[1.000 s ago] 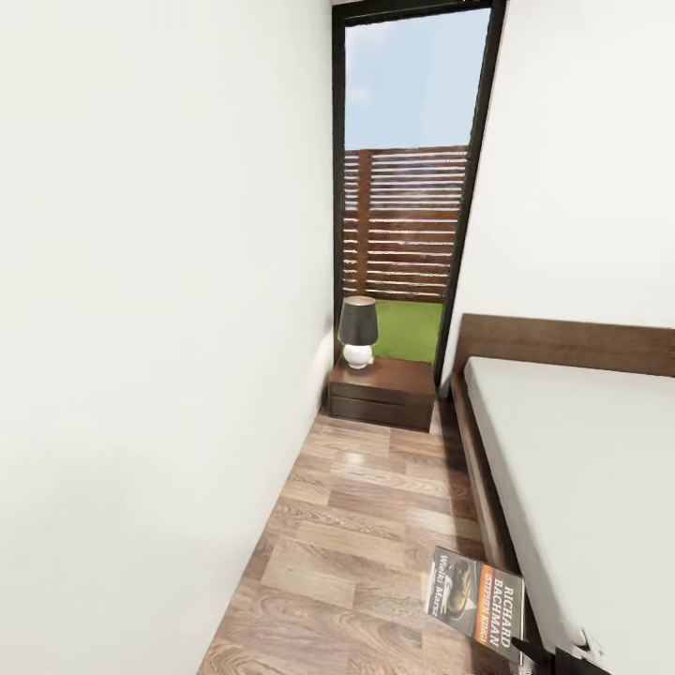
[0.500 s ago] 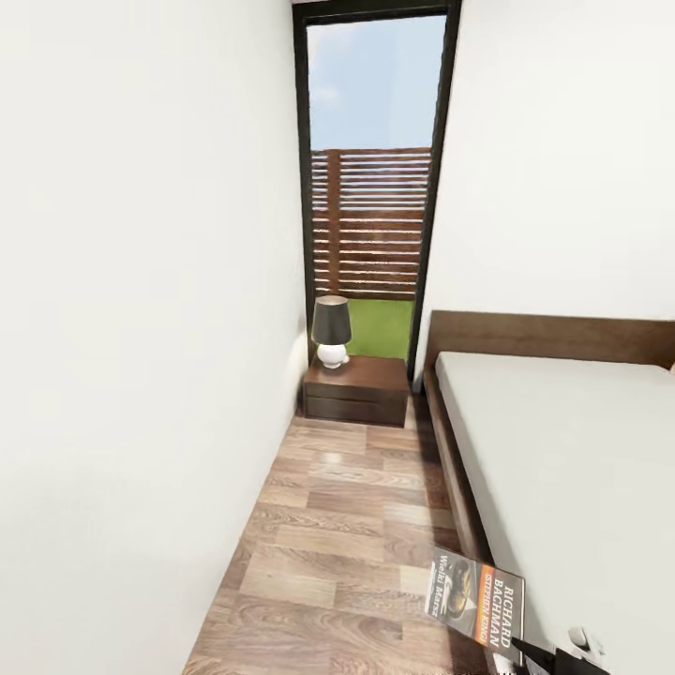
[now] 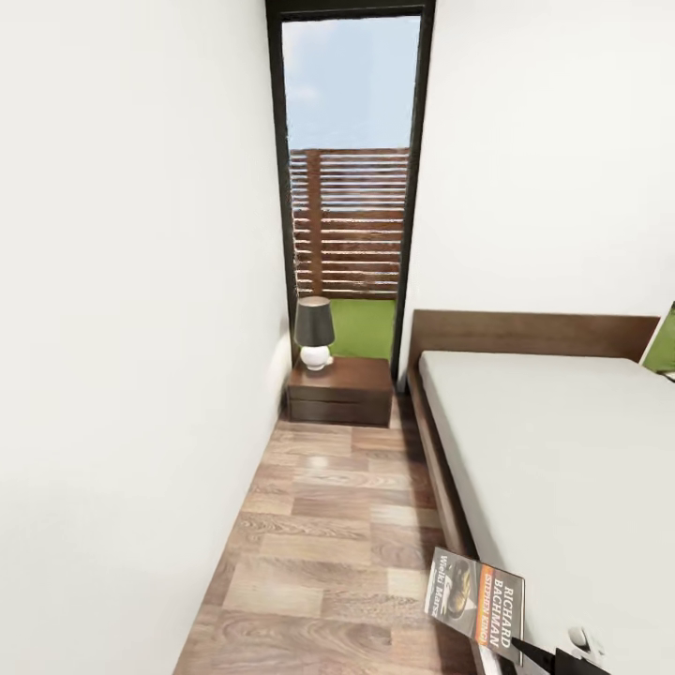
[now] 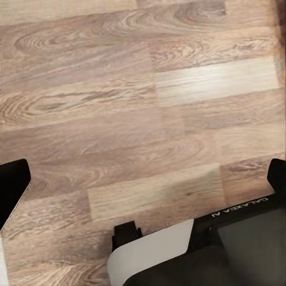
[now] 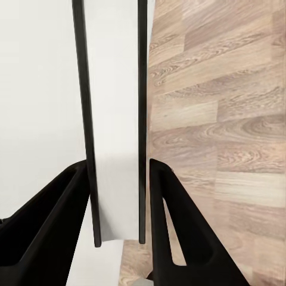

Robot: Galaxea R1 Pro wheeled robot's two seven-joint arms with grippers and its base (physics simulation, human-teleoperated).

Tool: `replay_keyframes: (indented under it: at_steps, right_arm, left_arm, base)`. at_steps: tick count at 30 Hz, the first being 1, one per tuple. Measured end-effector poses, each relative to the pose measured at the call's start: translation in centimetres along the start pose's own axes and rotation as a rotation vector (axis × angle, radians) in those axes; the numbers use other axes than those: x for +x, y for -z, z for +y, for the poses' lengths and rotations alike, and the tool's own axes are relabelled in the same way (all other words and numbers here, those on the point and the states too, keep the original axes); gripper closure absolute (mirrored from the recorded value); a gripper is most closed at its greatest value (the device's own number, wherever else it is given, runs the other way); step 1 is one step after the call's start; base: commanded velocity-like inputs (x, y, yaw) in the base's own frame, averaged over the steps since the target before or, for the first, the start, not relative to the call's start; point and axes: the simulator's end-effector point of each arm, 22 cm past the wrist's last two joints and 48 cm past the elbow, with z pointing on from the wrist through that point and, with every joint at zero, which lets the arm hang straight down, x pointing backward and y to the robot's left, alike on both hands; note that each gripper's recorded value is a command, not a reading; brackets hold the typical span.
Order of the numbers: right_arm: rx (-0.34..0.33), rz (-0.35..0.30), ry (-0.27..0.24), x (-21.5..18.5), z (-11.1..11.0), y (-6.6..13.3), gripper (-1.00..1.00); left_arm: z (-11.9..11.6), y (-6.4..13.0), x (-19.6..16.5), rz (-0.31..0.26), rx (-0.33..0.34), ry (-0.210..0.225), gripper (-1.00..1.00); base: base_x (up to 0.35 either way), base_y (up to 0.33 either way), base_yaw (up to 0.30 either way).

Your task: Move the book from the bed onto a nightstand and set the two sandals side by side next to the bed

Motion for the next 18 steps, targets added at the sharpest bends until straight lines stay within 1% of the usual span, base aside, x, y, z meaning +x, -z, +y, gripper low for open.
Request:
replay_keyframes:
  at_steps: [10,18]
  right_arm:
    - [0.000,0.002,0.000,0.05,-0.01,0.01,1.00]
    - [0.001,0.004,0.001,0.11,-0.02,0.02,1.00]
  left_arm:
    - [-0.03,0.00,0.03,0.000,0.000,0.000,-1.00]
    - [-0.01,0.00,0.00,0.000,0.000,0.000,-1.00]
  base:
    - [0.324,0.000,-0.001]
    - [0.330,0.000,-0.058]
